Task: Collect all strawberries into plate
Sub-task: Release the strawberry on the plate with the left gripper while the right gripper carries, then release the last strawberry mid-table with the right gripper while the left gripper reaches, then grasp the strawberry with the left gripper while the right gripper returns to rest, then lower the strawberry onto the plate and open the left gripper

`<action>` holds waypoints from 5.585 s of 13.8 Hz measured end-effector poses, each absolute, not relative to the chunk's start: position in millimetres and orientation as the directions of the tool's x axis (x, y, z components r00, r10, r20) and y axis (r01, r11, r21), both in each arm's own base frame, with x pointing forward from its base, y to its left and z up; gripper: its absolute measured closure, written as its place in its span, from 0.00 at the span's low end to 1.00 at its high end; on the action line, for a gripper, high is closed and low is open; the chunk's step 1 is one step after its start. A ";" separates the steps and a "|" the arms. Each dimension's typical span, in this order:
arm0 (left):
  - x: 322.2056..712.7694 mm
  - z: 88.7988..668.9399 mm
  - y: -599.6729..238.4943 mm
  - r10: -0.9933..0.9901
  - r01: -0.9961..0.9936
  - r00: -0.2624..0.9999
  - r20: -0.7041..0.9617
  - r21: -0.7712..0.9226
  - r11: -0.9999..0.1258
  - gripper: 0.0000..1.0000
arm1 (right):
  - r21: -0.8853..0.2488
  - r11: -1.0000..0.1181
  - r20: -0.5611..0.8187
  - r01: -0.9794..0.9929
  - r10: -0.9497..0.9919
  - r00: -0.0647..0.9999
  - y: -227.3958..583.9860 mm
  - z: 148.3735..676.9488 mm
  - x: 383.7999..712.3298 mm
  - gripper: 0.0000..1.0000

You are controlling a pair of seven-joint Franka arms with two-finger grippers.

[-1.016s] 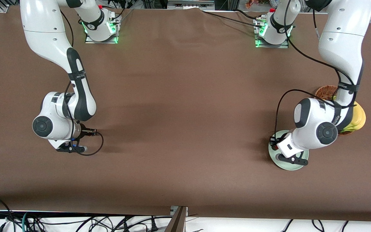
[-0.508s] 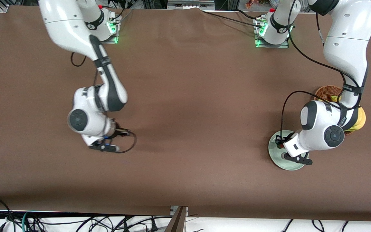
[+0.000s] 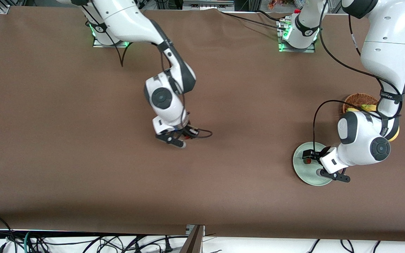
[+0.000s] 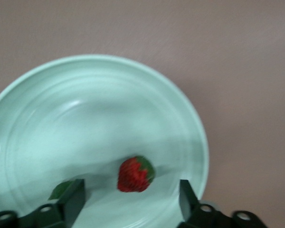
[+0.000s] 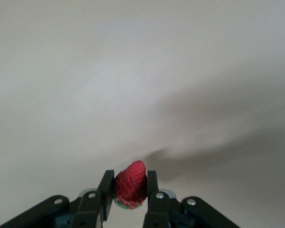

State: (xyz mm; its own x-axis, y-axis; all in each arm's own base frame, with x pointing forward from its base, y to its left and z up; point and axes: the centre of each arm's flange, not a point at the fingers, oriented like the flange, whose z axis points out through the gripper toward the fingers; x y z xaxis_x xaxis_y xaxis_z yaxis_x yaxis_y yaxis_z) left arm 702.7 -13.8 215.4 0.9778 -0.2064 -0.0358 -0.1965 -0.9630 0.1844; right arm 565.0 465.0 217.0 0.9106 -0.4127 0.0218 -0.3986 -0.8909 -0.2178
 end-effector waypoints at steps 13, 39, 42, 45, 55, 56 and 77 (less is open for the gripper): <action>684.3 254.8 -199.5 -0.043 -0.020 0.995 -0.091 0.236 -0.972 0.00 | -0.322 -0.848 0.022 -0.420 -0.451 0.892 564.5 187.0 517.8 0.48; 555.0 170.6 -416.7 0.284 0.297 0.943 -0.173 0.058 -0.953 0.24 | -0.052 -0.992 -0.074 0.115 0.119 0.990 52.8 564.4 630.9 0.00; 551.0 171.6 -421.9 0.274 0.287 0.946 -0.171 0.058 -0.956 0.58 | -0.021 -0.996 -0.041 0.090 0.090 0.995 21.4 599.6 597.1 0.00; 551.2 171.7 -421.6 0.275 0.288 0.946 -0.171 0.058 -0.956 0.64 | 0.053 -0.994 -0.051 0.090 0.087 0.995 10.1 606.2 575.4 0.00; 644.9 204.6 -268.5 0.148 0.156 0.981 -0.123 0.066 -0.986 0.64 | 0.081 -0.995 -0.091 0.051 0.044 0.995 36.0 607.0 561.5 0.00; 657.3 214.3 -238.6 0.108 0.116 0.988 -0.111 0.070 -0.991 0.64 | 0.078 -0.994 -0.094 0.070 0.063 0.994 30.3 607.1 561.5 0.00; 695.8 241.9 11.8 -0.140 -0.134 0.985 -0.103 0.065 -0.989 0.41 | 0.072 -0.993 -0.115 0.090 0.082 0.990 8.1 603.2 562.8 0.00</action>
